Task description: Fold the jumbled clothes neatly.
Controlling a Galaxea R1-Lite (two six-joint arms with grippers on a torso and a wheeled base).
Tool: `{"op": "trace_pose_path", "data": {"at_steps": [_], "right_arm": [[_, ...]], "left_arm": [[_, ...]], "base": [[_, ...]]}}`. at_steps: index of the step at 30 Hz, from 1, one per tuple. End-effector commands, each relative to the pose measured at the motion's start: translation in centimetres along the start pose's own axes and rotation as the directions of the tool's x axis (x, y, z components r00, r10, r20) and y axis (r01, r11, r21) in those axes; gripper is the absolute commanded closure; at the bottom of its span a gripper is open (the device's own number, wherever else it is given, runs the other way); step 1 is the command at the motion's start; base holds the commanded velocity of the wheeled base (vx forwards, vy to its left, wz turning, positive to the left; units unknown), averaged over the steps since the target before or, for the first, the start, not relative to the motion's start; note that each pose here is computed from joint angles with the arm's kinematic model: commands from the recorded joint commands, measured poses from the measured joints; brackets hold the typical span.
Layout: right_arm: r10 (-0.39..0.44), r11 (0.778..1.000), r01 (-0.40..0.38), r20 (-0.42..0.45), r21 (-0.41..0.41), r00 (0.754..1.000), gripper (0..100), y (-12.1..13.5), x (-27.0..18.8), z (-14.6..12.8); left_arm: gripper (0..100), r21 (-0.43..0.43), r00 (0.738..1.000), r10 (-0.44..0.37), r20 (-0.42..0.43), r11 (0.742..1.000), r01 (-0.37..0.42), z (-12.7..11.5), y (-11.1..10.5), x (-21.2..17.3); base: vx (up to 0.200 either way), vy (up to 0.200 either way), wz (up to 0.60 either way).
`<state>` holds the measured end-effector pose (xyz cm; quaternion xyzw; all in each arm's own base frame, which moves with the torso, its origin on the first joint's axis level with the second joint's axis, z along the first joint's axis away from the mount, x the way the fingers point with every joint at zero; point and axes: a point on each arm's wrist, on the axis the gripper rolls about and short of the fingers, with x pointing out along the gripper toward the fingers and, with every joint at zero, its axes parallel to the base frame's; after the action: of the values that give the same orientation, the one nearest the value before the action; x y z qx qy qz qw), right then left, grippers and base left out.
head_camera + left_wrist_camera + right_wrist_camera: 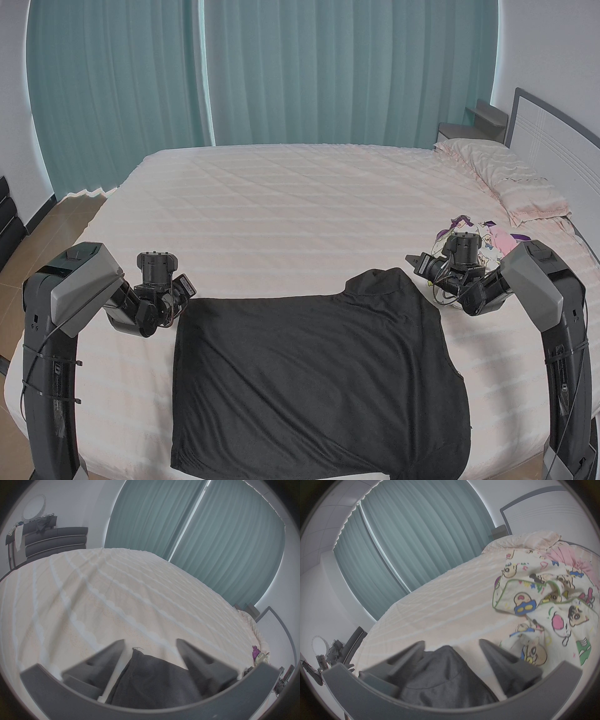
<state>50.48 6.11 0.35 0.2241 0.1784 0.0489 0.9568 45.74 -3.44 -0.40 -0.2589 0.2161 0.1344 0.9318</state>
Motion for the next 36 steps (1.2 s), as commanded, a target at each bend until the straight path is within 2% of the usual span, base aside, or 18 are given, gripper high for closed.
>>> {"op": "trace_pose_path", "data": {"at_steps": [1,4,6,9,11,12,15,18,21,23,25,29,31,33,36], "right_arm": [[-0.019,1.000,0.019,-0.034,0.004,0.999,0,-0.6,-0.1,-1.2],[-0.040,0.999,0.040,-0.029,0.006,0.999,0,-0.7,-0.6,-0.8],[-0.044,0.999,0.045,-0.038,0.013,0.998,0,-0.4,-2.0,-0.3],[-0.051,0.998,0.052,-0.056,0.029,0.997,0,0.1,-4.7,0.7],[-0.067,0.997,0.069,-0.068,0.034,0.995,0,0.0,-5.9,0.8],[-0.083,0.995,0.086,-0.084,0.044,0.993,0,0.0,-7.4,0.9],[-0.118,0.985,0.130,-0.110,0.110,0.987,0,-0.5,-11.3,1.5],[-0.134,0.959,0.164,-0.139,0.230,0.981,0,-0.1,-15.5,1.6],[-0.130,0.937,0.179,-0.178,0.301,0.975,0,0.3,-19.5,0.9],[-0.126,0.931,0.186,-0.205,0.313,0.971,0,0.3,-20.9,0.3],[-0.127,0.929,0.208,-0.263,0.307,0.956,0,0.4,-23.2,-1.3],[-0.118,0.928,0.218,-0.319,0.301,0.941,0,0.0,-26.0,-3.9],[-0.113,0.930,0.213,-0.320,0.299,0.941,0,-0.1,-26.5,-4.4],[-0.093,0.932,0.185,-0.288,0.311,0.953,0,-0.3,-27.4,-5.2],[-0.075,0.924,0.182,-0.307,0.336,0.949,0,-0.6,-29.0,-6.7]], "left_arm": [[0,0.005,1.000,0.009,-0.012,1.000,-0.009,-0.7,0.3,0.4],[0,-0.001,1.000,0.010,0.011,1.000,-0.010,-0.1,0.1,0.1],[0,-0.027,0.998,-0.013,0.062,1.000,0.015,2.1,-1.0,-1.6],[0,-0.081,0.994,-0.051,0.092,0.995,0.058,4.5,-1.9,-4.9],[0,-0.089,0.994,-0.064,0.088,0.993,0.072,4.9,-2.0,-6.0],[0,-0.090,0.995,-0.076,0.059,0.993,0.081,4.8,-1.6,-7.7],[0,-0.091,0.995,-0.100,-0.022,0.991,0.098,3.8,-0.6,-11.3],[0,-0.128,0.987,-0.118,-0.113,0.986,0.104,2.0,0.3,-14.8],[0,-0.149,0.971,-0.158,-0.182,0.980,0.132,0.0,1.2,-18.1],[0,-0.160,0.963,-0.184,-0.196,0.975,0.154,-0.7,1.5,-19.6],[0,-0.176,0.949,-0.215,-0.232,0.968,0.176,-2.4,2.1,-21.9],[0,-0.136,0.928,-0.202,-0.314,0.977,0.166,-5.2,3.5,-24.5],[0,-0.132,0.926,-0.192,-0.326,0.979,0.157,-5.5,3.8,-24.8],[0,-0.129,0.916,-0.162,-0.367,0.984,0.123,-6.4,5.0,-25.6],[0,-0.141,0.912,-0.142,-0.385,0.985,0.094,-6.8,5.6,-26.0]], "base": [[0.000,0.000,0.00],[0.000,0.000,0.00],[0.000,0.000,0.00],[0.000,0.000,0.00],[0.000,0.000,0.00],[0.000,0.000,0.00],[0.000,0.000,0.00],[0.000,0.000,0.00],[0.000,0.000,0.00],[0.000,0.000,0.00],[-0.200,0.000,0.00],[-0.200,0.000,0.00],[-0.200,0.000,0.00],[-0.100,0.000,0.00],[-0.067,0.000,0.00]]}}
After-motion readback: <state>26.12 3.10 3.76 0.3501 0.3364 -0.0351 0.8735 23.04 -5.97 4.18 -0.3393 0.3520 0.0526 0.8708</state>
